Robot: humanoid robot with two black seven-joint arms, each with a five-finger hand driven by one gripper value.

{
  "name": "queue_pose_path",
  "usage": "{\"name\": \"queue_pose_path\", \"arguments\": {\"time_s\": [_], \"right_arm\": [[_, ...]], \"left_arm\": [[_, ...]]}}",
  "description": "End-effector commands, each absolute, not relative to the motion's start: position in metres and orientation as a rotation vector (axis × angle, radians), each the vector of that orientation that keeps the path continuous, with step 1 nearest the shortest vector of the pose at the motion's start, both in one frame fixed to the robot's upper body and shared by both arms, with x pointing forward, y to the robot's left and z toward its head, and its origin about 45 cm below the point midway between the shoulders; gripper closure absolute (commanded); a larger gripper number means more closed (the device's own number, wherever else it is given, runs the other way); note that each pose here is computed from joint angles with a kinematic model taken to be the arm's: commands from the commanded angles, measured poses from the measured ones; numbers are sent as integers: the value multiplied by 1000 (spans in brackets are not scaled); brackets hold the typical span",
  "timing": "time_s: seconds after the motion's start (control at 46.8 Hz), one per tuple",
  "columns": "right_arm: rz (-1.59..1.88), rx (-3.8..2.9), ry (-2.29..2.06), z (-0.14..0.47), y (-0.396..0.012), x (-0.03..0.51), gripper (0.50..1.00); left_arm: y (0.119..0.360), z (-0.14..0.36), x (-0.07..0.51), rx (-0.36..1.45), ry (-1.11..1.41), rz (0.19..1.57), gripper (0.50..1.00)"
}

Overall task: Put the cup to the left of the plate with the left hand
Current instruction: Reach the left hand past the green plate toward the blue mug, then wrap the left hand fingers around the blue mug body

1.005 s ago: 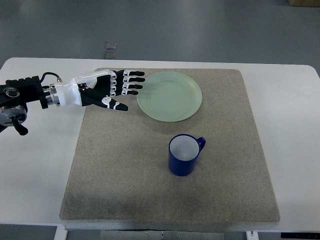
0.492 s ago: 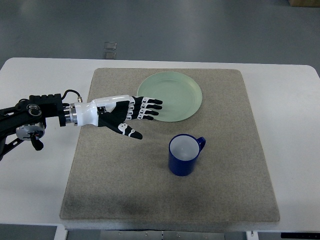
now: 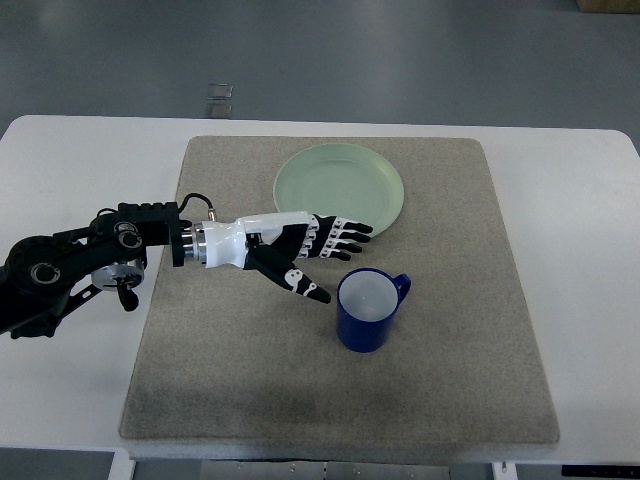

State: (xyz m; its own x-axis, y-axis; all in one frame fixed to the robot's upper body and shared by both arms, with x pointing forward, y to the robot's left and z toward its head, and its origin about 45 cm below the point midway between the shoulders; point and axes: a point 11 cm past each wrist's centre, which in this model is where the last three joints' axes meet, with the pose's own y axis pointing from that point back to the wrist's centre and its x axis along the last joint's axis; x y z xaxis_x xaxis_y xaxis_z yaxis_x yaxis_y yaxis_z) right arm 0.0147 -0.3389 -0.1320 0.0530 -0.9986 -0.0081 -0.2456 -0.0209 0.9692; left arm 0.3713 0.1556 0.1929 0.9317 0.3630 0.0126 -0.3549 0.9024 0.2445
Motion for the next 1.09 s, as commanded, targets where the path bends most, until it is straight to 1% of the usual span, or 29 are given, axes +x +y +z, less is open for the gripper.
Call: {"name": "queue_pose_path", "arguments": {"time_s": [0.0,0.192,0.406,0.513,0.62,0.77,0.919,1.069], "right_arm": [[-1053,1425,-1343,-132,-339,15,568],[-1053,1425,-1343,-132,-339,15,568],[-1053,1425,-1343,-132,-339,15,568],[-1052,1426,-1342,-132,-339,15,568],[-1053,1425,-1343,-132,-339,15,568],[-1053,1425,-1343,-132,-339,15,568],[-1054,1424,-1342,-132,-339,15,568],[-1053,1425,-1343,-132,-339,15,568]], "left_arm": [[148,192,371,238,38,363,504],[141,192,366,225,43,340,504],[143,191,367,229,44,347,504],[153,192,368,237,48,351,504],[169,194,369,252,48,360,504],[173,190,359,255,63,349,504],[169,189,353,246,72,333,504],[160,189,345,232,75,301,504]]}}
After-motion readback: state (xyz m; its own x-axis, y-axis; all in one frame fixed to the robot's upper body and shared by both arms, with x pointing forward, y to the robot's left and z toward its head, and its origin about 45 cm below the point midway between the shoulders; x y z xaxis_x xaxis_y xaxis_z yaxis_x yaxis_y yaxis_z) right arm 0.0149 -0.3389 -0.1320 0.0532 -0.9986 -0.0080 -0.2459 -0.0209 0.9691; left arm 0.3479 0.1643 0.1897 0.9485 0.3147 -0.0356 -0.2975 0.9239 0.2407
